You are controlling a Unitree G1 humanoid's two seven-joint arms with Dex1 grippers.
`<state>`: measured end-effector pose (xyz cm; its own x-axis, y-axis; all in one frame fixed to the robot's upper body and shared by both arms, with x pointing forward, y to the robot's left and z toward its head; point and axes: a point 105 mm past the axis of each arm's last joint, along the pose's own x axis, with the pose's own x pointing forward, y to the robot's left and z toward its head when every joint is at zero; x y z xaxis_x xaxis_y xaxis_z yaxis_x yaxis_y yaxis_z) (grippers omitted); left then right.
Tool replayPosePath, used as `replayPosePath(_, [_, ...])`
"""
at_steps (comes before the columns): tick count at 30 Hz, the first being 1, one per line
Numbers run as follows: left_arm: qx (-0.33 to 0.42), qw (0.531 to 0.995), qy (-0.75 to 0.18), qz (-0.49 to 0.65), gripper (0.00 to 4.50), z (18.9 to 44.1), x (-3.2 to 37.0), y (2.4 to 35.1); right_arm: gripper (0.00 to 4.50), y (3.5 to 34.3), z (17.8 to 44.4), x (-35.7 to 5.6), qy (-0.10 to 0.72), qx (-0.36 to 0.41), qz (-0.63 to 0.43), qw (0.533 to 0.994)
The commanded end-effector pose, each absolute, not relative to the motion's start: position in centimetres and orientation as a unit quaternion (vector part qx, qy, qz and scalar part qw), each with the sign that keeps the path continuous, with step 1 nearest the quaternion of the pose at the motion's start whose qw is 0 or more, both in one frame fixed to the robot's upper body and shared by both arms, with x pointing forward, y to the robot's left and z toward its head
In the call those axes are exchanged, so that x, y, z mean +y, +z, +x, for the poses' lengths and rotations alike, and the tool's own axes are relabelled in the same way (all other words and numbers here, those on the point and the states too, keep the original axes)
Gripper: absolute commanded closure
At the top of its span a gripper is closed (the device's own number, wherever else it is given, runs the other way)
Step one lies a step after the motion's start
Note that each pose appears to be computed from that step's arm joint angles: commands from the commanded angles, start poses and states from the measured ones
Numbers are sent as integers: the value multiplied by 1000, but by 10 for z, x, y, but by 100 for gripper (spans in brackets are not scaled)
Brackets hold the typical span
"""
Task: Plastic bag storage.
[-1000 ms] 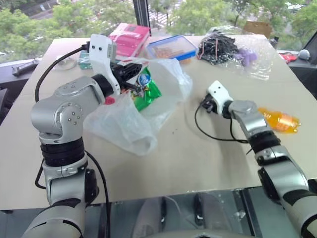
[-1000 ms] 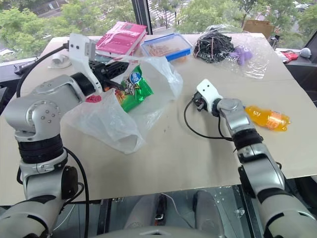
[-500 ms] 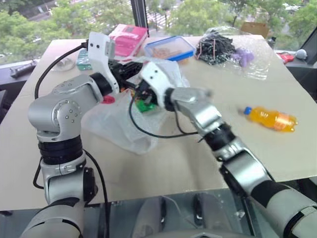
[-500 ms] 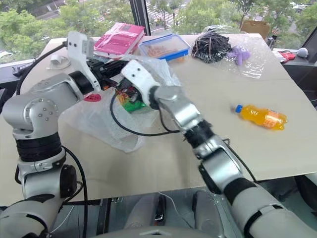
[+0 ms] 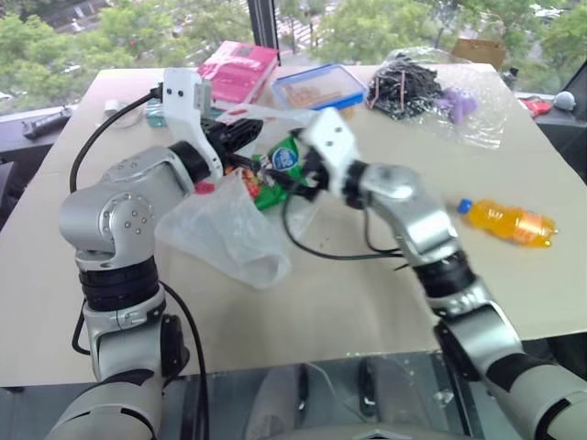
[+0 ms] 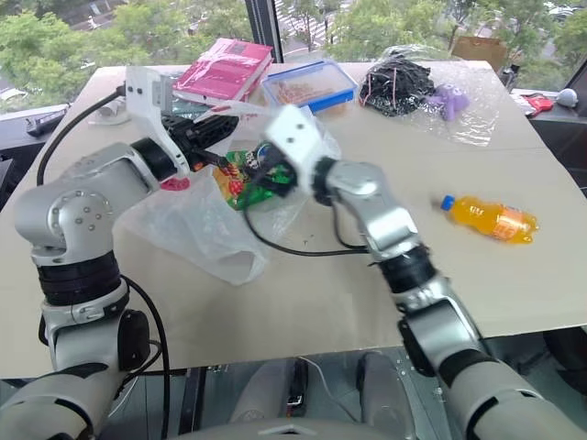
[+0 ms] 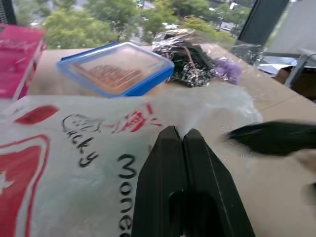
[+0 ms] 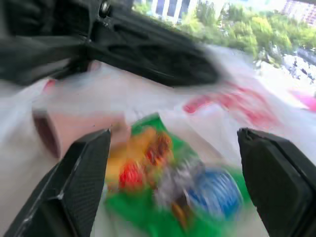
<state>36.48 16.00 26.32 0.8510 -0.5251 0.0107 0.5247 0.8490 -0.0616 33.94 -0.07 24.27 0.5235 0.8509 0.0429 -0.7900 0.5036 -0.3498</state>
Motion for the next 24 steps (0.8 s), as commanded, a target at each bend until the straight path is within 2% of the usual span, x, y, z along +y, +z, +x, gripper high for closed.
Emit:
replayPosePath(1, [-22, 957, -288, -22, 450, 368, 154, 274, 38, 267, 302, -51, 459, -103, -171, 866])
replayPosePath(6, [-20, 952, -305, -24, 450, 372, 147, 272, 38, 226, 297, -170, 329, 63, -296, 895])
replayPosePath(8, [-20, 951, -308, -24, 450, 373, 147, 271, 38, 215, 297, -206, 294, 119, -324, 891])
replayPosePath(9, [-20, 951, -309, -23, 450, 373, 146, 271, 18, 211, 297, -227, 277, 146, -328, 891])
replayPosePath(12, [-19, 950, -311, -23, 450, 373, 144, 270, 18, 189, 300, -289, 227, 225, -353, 880])
replayPosePath(18, [-22, 950, -310, -17, 450, 369, 144, 272, 18, 152, 332, -338, 175, 296, -375, 861])
replayPosePath(24, [-24, 951, -306, -12, 450, 367, 144, 273, 18, 125, 354, -359, 173, 346, -368, 846])
